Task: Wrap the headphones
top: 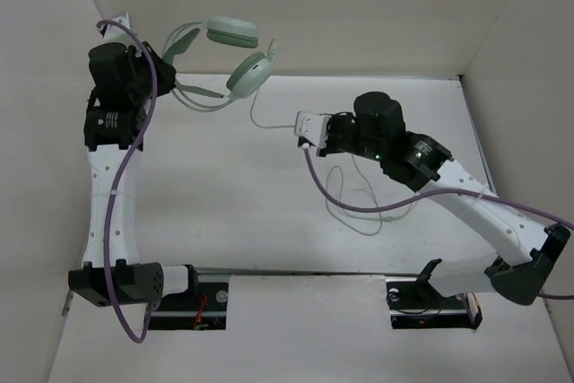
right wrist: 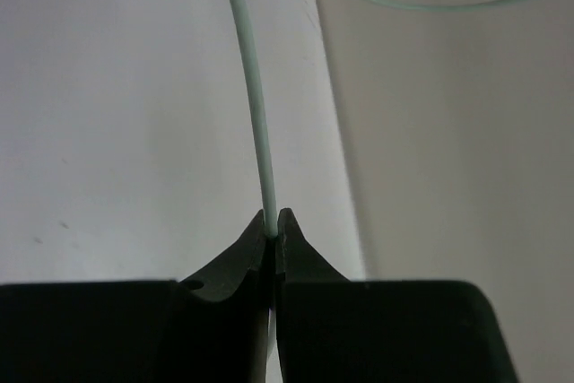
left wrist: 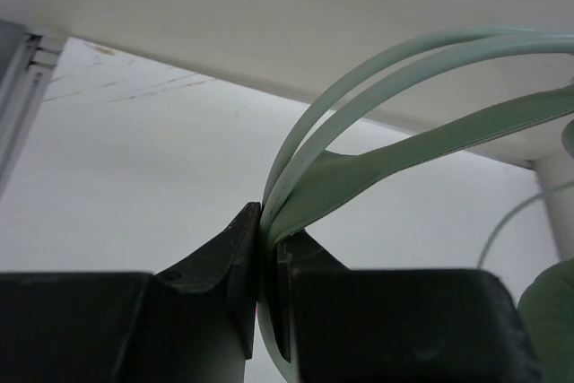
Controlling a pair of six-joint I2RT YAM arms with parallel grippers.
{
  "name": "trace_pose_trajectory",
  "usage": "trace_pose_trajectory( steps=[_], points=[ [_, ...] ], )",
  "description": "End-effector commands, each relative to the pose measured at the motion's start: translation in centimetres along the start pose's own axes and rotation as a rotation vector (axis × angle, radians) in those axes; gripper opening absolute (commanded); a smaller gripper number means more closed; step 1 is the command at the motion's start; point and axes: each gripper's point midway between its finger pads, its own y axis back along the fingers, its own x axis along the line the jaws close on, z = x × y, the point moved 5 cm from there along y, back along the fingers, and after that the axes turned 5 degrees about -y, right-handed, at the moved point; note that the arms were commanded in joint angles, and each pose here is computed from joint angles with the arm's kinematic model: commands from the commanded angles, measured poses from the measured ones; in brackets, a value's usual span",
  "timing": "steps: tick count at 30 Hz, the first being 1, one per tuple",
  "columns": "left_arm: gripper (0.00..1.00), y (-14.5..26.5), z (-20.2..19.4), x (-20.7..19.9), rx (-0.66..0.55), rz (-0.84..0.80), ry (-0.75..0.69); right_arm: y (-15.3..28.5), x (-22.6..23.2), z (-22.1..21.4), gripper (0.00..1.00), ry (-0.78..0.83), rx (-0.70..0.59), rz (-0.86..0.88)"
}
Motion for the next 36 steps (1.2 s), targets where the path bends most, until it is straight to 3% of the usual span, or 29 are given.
trace_pose_trajectory(
  steps=[1,5,9,13,19,22,27,31,36],
  points=[
    [0.00,-0.4,1.1,0.4,-0.096,0.114,-0.133,1.3,-2.3,-3.0,0.00,0.484,0.359,-0.067],
    [0.00,-1.4,-1.0,-0.4,-0.053,0.151,-0.248,1.8,-5.1,1.6,0.00,0.683,0.294,-0.176],
    [0.00,-2.8,-3.5,-2.2,0.017,0.089,-0.304,1.7,-4.1,8.0,0.00,0.822,0.080,-0.227],
    [0.00,-3.5,-7.5,-4.9,0.111,0.001,-0.385,1.5,-5.7,12.3,0.00,0.816,-0.086,-0.373],
    [0.00,-3.7,-11.8,-7.9,0.199,-0.110,-0.467,1.2,-6.4,14.0,0.00,0.704,-0.209,-0.406],
    [0.00,-2.7,-12.6,-9.8,0.216,-0.208,-0.483,0.3,-9.2,11.9,0.00,0.650,-0.158,-0.488],
    [0.00,-0.1,-11.9,-11.7,0.197,-0.321,-0.487,0.3,-13.3,5.3,0.00,0.401,-0.060,-0.508],
    [0.00,2.0,-10.8,-13.4,0.168,-0.432,-0.482,0.3,-13.9,0.4,0.00,0.190,-0.012,-0.410],
    [0.00,4.4,-9.8,-16.0,0.149,-0.609,-0.475,-0.2,-12.2,-1.7,0.00,-0.002,-0.040,-0.236]
  ],
)
